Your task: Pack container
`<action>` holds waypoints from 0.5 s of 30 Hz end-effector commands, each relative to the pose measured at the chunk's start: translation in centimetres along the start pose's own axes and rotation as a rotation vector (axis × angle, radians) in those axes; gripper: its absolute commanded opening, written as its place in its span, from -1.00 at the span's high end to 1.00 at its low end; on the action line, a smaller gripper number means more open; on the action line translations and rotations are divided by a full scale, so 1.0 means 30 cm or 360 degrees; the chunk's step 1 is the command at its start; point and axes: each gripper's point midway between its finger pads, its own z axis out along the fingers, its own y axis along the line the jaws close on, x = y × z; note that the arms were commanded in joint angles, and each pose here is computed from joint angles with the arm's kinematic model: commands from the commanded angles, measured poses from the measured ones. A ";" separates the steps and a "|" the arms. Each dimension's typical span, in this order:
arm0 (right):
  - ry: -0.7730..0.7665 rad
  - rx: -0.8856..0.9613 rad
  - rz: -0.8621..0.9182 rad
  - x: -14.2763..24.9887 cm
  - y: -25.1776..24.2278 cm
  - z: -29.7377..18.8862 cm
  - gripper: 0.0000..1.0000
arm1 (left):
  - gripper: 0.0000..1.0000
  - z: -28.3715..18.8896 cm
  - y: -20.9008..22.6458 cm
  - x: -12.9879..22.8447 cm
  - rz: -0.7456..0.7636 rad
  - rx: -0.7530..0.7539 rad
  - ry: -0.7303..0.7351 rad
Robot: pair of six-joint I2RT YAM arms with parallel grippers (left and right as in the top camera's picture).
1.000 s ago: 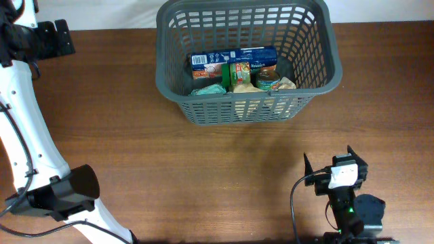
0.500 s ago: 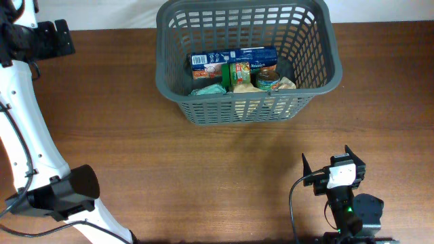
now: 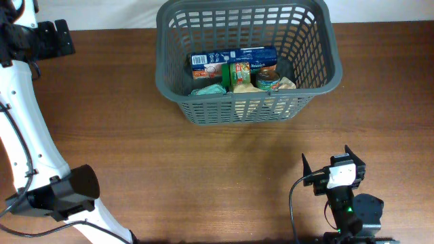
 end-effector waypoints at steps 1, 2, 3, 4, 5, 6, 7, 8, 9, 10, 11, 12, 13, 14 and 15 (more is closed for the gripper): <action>-0.0016 -0.0010 -0.0012 0.001 0.003 0.000 -0.98 | -0.99 -0.010 -0.016 -0.003 -0.0010 0.0014 -0.0010; -0.0015 -0.0010 -0.0012 0.001 0.003 0.001 -0.98 | -0.99 -0.031 -0.025 -0.007 -0.0003 0.0019 -0.0028; -0.0016 -0.0010 -0.0012 0.000 0.003 0.000 -0.98 | -0.99 -0.055 -0.034 -0.011 0.0005 0.0024 -0.0050; -0.0015 -0.0010 -0.0012 0.001 0.003 0.001 -0.98 | -0.99 -0.117 -0.064 -0.010 0.0029 0.0044 -0.0092; -0.0015 -0.0010 -0.0012 0.001 0.003 0.001 -0.98 | -0.99 -0.142 -0.078 -0.004 0.0040 0.0054 -0.0104; -0.0016 -0.0010 -0.0012 0.001 0.003 0.000 -0.97 | -0.99 -0.172 -0.093 0.009 0.0053 0.0066 -0.0111; -0.0016 -0.0010 -0.0012 0.001 0.003 0.000 -0.98 | -0.99 -0.192 -0.106 0.025 0.0064 0.0075 -0.0109; -0.0016 -0.0010 -0.0012 0.001 0.003 0.000 -0.98 | -0.99 -0.212 -0.121 0.049 0.0078 0.0088 -0.0098; -0.0015 -0.0010 -0.0012 0.001 0.003 0.001 -0.98 | -0.99 -0.228 -0.133 0.076 0.0090 0.0099 -0.0083; -0.0016 -0.0010 -0.0012 0.001 0.003 0.000 -0.98 | -0.99 -0.244 -0.148 0.113 0.0106 0.0111 -0.0059; -0.0016 -0.0010 -0.0012 0.000 0.003 0.000 -0.98 | -0.99 -0.258 -0.157 0.143 0.0116 0.0120 -0.0043; -0.0016 -0.0010 -0.0012 0.001 0.003 0.000 -0.98 | -0.99 -0.272 -0.169 0.179 0.0129 0.0132 -0.0026; -0.0015 -0.0010 -0.0012 0.001 0.003 0.001 -0.98 | -0.99 -0.285 -0.180 0.212 0.0152 0.0134 -0.0023; -0.0015 -0.0010 -0.0012 0.001 0.003 0.001 -0.98 | -0.99 -0.294 -0.181 0.222 0.0165 0.0110 -0.0052; -0.0016 -0.0010 -0.0012 0.001 0.003 0.000 -0.98 | -0.99 -0.304 -0.193 0.231 0.0178 0.0113 -0.0098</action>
